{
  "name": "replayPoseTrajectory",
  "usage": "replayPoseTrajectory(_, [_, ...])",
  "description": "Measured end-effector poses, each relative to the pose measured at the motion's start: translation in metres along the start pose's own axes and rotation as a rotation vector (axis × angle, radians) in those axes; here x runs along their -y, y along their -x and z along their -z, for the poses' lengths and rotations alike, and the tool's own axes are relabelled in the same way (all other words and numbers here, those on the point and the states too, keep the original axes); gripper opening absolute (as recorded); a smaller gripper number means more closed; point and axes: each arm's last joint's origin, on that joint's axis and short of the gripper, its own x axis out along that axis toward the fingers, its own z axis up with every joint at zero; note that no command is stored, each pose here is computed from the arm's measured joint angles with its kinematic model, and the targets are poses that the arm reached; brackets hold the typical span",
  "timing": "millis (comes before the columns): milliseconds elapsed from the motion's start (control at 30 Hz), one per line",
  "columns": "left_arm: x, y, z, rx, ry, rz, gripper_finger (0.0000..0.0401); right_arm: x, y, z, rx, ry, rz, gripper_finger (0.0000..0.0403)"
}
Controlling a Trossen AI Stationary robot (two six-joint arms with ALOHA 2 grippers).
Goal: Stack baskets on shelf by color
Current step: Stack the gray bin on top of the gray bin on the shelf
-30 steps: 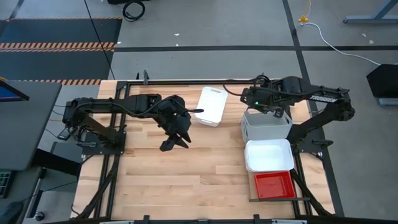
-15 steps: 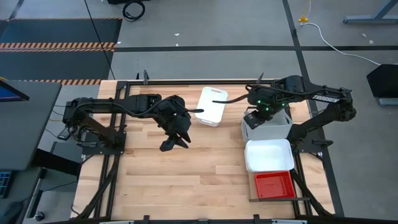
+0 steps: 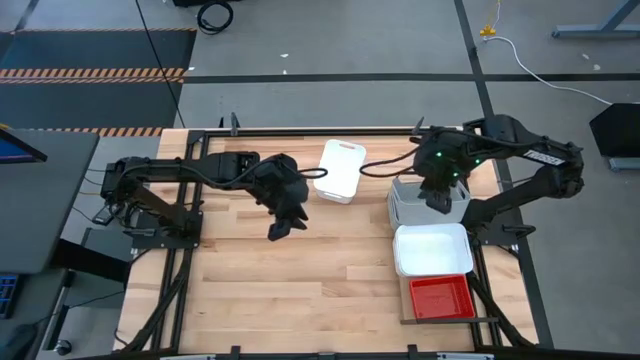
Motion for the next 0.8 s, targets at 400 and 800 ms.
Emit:
replayPoseTrajectory(400, [0.017,-0.006,-0.004,0.077,0.121,-0.069,0.0133,0.006,-0.041,0.009,-0.178,0.090,-0.021,0.0222])
replayPoseTrajectory(800, [0.036,-0.011,0.001,0.062,0.092,-0.047,0.0133,0.014,-0.055,0.032,-0.242,0.062,-0.048,0.0184])
